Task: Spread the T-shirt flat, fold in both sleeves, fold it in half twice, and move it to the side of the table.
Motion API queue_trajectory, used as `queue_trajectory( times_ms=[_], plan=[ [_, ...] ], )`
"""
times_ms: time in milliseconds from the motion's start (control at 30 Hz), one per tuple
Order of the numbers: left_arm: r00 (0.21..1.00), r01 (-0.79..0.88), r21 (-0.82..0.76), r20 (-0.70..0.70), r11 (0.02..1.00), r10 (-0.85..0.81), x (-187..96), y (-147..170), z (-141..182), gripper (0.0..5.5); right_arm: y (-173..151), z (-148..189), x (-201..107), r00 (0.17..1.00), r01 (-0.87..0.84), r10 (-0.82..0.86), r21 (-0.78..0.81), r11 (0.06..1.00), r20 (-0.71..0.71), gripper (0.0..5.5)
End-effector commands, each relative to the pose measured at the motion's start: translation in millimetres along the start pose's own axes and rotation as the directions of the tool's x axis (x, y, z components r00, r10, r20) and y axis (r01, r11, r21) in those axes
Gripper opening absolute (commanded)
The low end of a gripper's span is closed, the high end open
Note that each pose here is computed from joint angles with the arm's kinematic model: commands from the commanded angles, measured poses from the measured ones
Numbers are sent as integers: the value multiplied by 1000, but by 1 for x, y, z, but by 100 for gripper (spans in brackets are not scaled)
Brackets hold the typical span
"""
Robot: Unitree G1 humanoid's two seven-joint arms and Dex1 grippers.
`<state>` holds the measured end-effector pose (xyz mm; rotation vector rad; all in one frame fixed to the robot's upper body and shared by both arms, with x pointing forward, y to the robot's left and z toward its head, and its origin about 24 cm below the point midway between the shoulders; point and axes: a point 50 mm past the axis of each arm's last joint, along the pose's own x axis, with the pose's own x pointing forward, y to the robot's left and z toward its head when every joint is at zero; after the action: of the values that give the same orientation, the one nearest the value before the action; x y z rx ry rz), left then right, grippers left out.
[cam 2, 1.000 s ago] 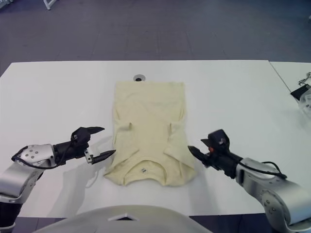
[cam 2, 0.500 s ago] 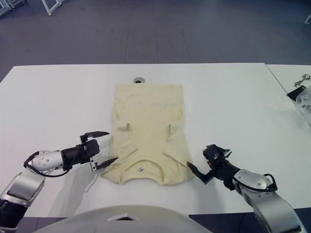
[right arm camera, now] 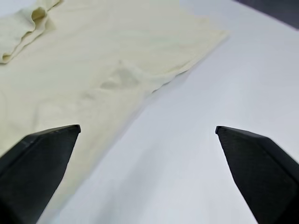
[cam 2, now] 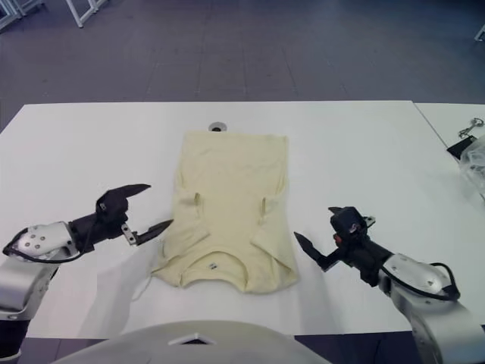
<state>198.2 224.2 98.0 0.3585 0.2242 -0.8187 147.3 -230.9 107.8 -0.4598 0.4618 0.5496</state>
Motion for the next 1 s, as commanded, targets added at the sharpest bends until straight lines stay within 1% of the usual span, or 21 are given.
queue_trajectory(
  times_ms=[33, 67, 200, 300, 433, 533, 633, 733, 867, 933, 1000],
  plan=[
    [994, 72, 320, -106, 944, -40, -28, 2, -21, 540, 18, -20, -16, 994, -108, 93, -285, 952, -66, 538],
    [989, 123, 398, -127, 909, -78, -35, 0, -27, 540, 22, -24, -20, 990, -139, 122, -323, 936, -74, 538],
    [976, 219, 538, -129, 814, -177, -47, -1, -36, 540, 35, -40, -26, 968, -249, 218, -435, 865, -121, 538],
    [957, 287, 609, -141, 740, -254, -47, -4, -41, 540, 40, -51, -20, 959, -283, 247, -501, 818, -138, 538],
    [923, 365, 665, -170, 651, -344, -50, -12, -48, 540, 49, -58, -12, 950, -307, 284, -547, 779, -128, 538],
    [911, 387, 678, -176, 625, -373, -51, -14, -55, 540, 56, -64, -7, 953, -295, 284, -554, 779, -107, 538],
    [903, 394, 700, -174, 595, -393, -46, -21, -62, 540, 64, -72, -2, 952, -293, 287, -596, 747, -108, 538],
    [898, 388, 740, -169, 550, -406, -39, -25, -69, 540, 73, -81, 1, 958, -275, 266, -614, 740, -108, 538],
    [896, 362, 781, -140, 509, -421, -35, -34, -72, 540, 91, -105, -5, 950, -306, 266, -648, 698, -162, 469],
    [887, 371, 783, -140, 500, -440, -35, -39, -74, 540, 96, -121, -11, 950, -312, 240, -641, 701, -200, 487],
    [874, 396, 780, -158, 485, -459, -37, -42, -77, 540, 95, -135, -16, 954, -297, 200, -640, 708, -222, 505]
  ],
)
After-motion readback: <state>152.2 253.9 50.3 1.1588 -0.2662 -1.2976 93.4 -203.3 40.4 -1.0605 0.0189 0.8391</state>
